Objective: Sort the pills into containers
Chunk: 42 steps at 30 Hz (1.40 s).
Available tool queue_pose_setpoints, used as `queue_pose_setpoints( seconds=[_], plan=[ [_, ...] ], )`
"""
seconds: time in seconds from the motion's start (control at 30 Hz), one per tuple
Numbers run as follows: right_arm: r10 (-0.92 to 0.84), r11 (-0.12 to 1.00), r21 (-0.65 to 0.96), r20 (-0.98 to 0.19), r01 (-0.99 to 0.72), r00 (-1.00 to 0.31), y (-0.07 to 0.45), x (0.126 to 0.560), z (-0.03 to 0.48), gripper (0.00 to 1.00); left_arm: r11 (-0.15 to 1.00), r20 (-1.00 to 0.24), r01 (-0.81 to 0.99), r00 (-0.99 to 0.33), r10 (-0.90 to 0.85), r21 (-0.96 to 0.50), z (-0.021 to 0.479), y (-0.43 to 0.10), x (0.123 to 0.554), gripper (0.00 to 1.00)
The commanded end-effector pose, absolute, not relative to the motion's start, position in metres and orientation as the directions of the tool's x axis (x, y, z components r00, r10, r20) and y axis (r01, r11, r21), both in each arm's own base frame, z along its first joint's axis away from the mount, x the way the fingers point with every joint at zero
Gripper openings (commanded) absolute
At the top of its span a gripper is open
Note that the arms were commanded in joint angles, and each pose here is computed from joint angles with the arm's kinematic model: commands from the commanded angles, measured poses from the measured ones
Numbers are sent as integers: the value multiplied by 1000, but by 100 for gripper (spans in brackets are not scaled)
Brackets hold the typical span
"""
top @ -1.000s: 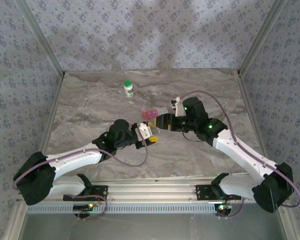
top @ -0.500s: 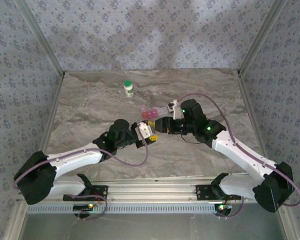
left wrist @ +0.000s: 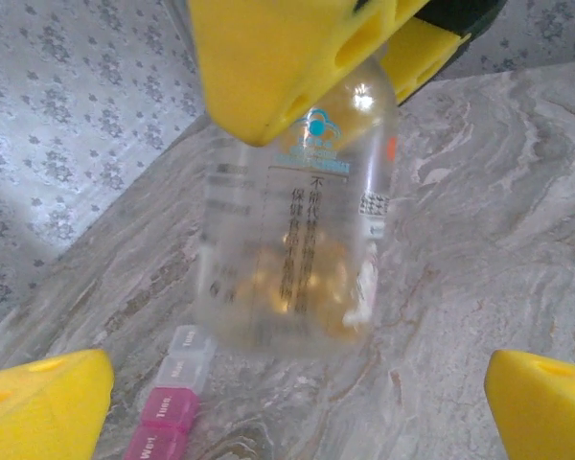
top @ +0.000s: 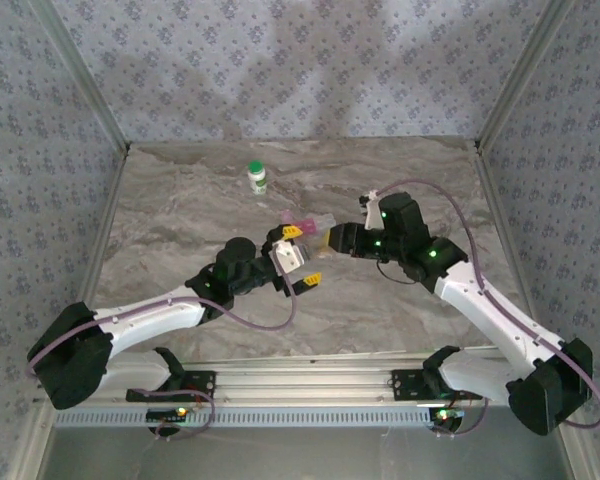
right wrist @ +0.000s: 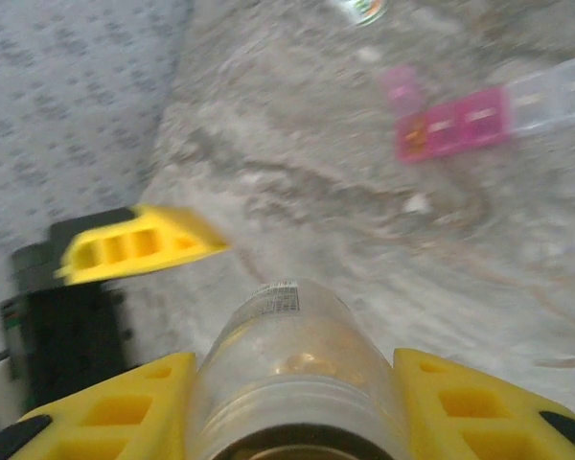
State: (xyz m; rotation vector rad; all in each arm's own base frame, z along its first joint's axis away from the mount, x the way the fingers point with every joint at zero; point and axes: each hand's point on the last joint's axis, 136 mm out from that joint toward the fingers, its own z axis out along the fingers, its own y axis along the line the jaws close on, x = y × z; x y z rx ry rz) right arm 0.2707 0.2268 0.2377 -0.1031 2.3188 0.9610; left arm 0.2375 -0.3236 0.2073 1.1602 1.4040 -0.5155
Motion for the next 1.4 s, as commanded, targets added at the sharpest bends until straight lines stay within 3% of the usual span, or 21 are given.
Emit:
queue_pose_setpoints(
  seconds=[0.0,0.13,0.23,0.37,0.47,0.6,0.8,1.1,1.17,1.37],
  plan=[
    [95,897,369,-698,-243,-710,186,302,236,37,467,-933,823,195,302,324,221,-316,243,99],
    [5,975,151,-748,-163,-663,158,343,226,37,551,-938,771,179,295,321,225,-300,250,99],
    [-71,991,28,-733,-134,-676,144,380,212,38,680,-958,681,125,260,273,234,-275,262,99],
    [-80,992,16,-686,-125,-723,136,430,192,38,894,-995,444,-43,92,64,245,-213,281,99],
    [-65,993,31,-665,-115,-744,130,462,177,39,964,-978,245,-200,-56,-105,226,-163,286,99],
    [-59,992,46,-641,-114,-765,126,498,155,42,972,-941,128,-303,-149,-196,195,-126,284,99],
    [-64,995,24,-583,-95,-810,120,529,118,47,955,-912,60,-319,-257,-290,178,-102,282,99],
    [-78,994,16,-551,-104,-831,124,547,91,54,941,-908,102,-313,-277,-322,167,-103,277,99],
    [-76,995,17,-544,-101,-836,124,549,86,59,947,-912,102,-317,-259,-305,166,-102,277,99],
    [-87,993,16,-554,-116,-828,126,549,99,84,953,-913,86,-321,-250,-291,164,-100,278,99]
  ],
)
